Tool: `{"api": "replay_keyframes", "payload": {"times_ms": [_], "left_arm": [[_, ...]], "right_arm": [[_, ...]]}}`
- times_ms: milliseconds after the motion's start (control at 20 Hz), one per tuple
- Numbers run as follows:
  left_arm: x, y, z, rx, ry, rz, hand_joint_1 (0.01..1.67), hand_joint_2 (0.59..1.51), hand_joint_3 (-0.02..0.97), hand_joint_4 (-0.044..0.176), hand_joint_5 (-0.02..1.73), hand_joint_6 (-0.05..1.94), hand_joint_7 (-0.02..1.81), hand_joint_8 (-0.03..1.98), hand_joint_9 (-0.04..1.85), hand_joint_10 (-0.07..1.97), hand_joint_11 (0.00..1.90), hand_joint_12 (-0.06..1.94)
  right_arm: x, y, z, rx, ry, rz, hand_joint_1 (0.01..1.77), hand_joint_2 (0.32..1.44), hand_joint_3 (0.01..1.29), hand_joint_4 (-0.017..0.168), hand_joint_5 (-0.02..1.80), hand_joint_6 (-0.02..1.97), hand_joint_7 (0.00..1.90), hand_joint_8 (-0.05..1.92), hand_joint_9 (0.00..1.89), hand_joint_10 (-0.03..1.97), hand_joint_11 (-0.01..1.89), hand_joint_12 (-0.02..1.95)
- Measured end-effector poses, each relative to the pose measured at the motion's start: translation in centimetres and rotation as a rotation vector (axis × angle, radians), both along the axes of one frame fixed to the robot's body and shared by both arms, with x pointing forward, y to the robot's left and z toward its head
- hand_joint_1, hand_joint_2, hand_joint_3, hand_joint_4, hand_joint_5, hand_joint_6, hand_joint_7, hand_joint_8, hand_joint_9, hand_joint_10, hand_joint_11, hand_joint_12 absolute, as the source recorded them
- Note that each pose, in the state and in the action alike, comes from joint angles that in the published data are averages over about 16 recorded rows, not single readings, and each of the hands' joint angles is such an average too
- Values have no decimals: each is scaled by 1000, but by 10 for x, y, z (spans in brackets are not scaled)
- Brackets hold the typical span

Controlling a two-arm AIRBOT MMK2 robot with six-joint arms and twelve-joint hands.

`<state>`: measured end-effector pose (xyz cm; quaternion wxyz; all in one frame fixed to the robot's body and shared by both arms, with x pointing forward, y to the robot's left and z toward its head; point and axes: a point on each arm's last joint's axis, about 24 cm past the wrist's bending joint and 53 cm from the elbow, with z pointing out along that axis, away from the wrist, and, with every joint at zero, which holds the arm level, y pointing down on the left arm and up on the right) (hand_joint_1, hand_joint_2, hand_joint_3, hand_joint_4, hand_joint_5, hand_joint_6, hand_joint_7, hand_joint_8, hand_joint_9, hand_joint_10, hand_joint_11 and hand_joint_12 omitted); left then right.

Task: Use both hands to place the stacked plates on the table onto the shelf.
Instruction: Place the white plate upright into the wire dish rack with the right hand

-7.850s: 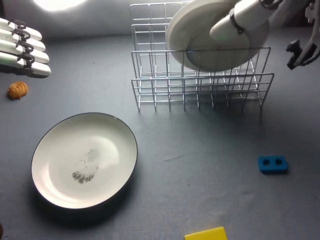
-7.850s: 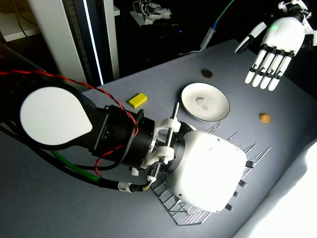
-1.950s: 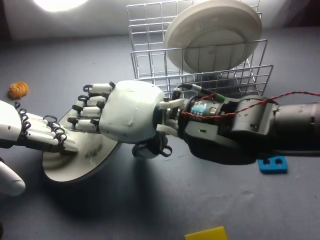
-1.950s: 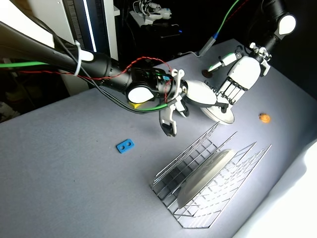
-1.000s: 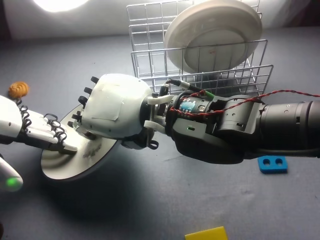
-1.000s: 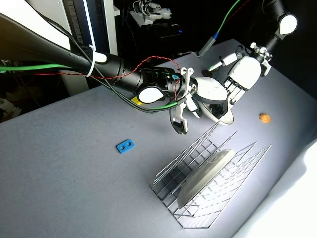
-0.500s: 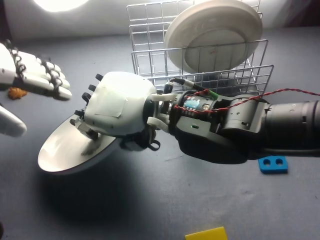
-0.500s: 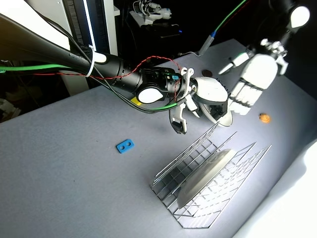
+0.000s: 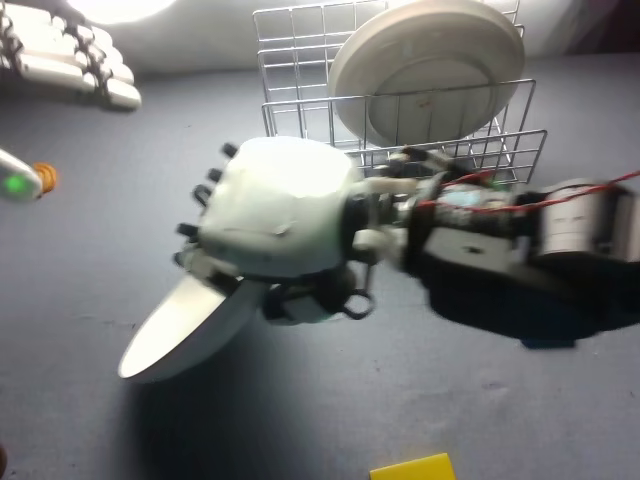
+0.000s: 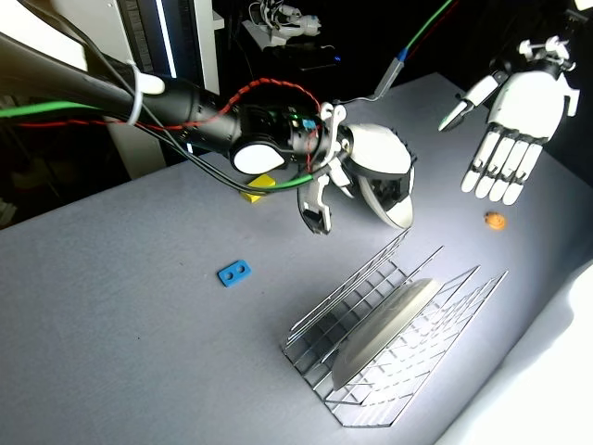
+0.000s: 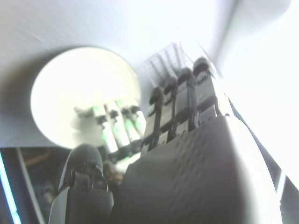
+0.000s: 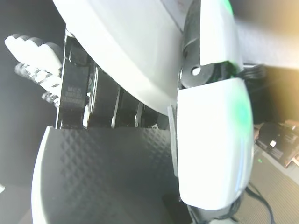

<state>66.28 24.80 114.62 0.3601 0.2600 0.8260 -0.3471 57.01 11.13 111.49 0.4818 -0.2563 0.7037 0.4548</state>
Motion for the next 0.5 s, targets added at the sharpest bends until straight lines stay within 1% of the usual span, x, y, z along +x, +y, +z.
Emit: {"api": "replay_keyframes", "payload": {"times_ms": [250,500], "left_arm": [[1,-1,21,-24,-59,-6,22,1220,14,2,106,16,68,0,43,-1,22,15],[1,2,26,-13,-82,-3,21,1220,14,1,103,14,62,1,41,-1,19,16]], "right_arm": [[-15,-28,29,13,18,-15,1317,948,13,-3,910,935,1108,676,1188,566,960,920],[-21,-51,61,36,40,-43,1351,976,13,-4,922,968,1120,695,1098,817,953,918]]}}
